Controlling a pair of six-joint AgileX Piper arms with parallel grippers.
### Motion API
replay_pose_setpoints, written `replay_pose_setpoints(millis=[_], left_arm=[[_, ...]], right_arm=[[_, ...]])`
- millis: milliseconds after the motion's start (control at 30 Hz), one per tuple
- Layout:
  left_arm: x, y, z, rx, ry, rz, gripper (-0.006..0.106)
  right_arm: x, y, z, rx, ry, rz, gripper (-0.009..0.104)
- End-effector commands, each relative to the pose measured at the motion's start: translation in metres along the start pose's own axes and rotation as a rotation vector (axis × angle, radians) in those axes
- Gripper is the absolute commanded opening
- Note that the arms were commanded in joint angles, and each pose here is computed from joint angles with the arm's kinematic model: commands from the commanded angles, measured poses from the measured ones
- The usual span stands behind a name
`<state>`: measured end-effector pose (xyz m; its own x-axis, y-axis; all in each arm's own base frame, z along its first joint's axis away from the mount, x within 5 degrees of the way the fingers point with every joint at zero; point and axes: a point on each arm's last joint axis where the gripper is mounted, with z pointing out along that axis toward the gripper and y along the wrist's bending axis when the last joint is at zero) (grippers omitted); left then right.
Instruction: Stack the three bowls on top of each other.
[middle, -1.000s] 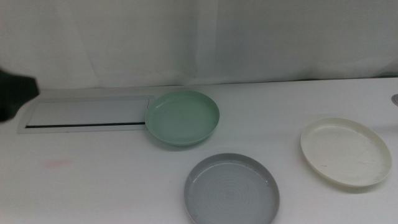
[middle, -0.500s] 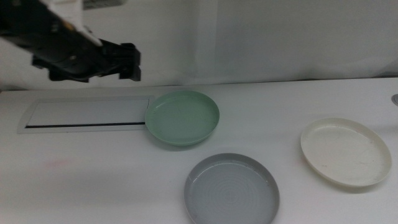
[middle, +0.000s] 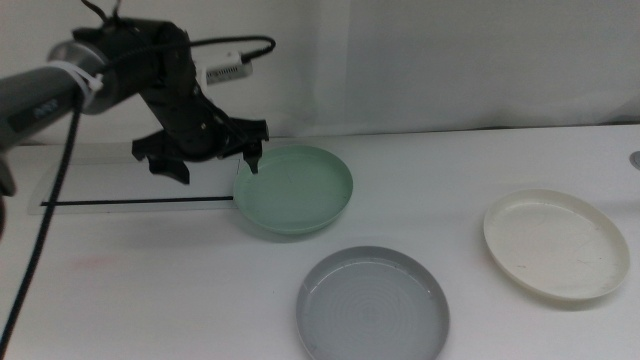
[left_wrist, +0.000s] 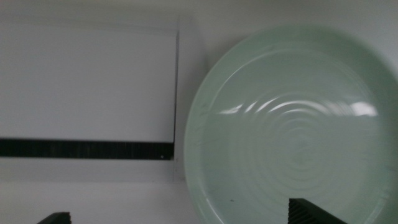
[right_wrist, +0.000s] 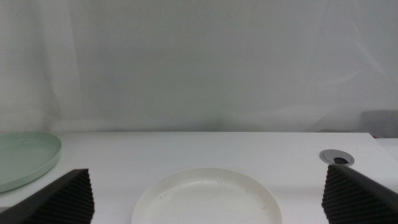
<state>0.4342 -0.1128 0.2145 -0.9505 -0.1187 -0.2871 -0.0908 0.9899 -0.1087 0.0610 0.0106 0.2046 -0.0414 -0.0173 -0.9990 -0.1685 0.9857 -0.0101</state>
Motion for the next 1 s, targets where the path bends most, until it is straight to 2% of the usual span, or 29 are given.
replay_pose_setpoints(millis=[0, 133, 367, 667, 733, 967], left_arm=[[0.001, -0.002, 0.015, -0.009, 0.026, -0.044, 0.089], [0.004, -0.004, 0.034, -0.024, 0.053, -0.079, 0.089], [0.011, -0.019, 0.05, -0.085, 0.026, -0.035, 0.089], [0.014, -0.024, 0.062, -0.08, 0.036, -0.077, 0.087], [0.015, -0.024, 0.064, -0.084, 0.043, -0.089, 0.083], [0.017, -0.023, 0.072, -0.092, 0.064, -0.098, 0.049]], right_arm=[[0.007, 0.0, 0.0, 0.004, 0.018, -0.004, 0.103], [0.007, 0.0, 0.0, 0.004, 0.018, -0.004, 0.103], [0.007, 0.0, 0.0, 0.004, 0.02, -0.004, 0.103], [0.007, 0.0, 0.0, 0.003, 0.022, -0.004, 0.103], [0.007, 0.0, 0.0, 0.003, 0.022, -0.004, 0.103], [0.007, 0.0, 0.0, 0.003, 0.022, -0.004, 0.103]])
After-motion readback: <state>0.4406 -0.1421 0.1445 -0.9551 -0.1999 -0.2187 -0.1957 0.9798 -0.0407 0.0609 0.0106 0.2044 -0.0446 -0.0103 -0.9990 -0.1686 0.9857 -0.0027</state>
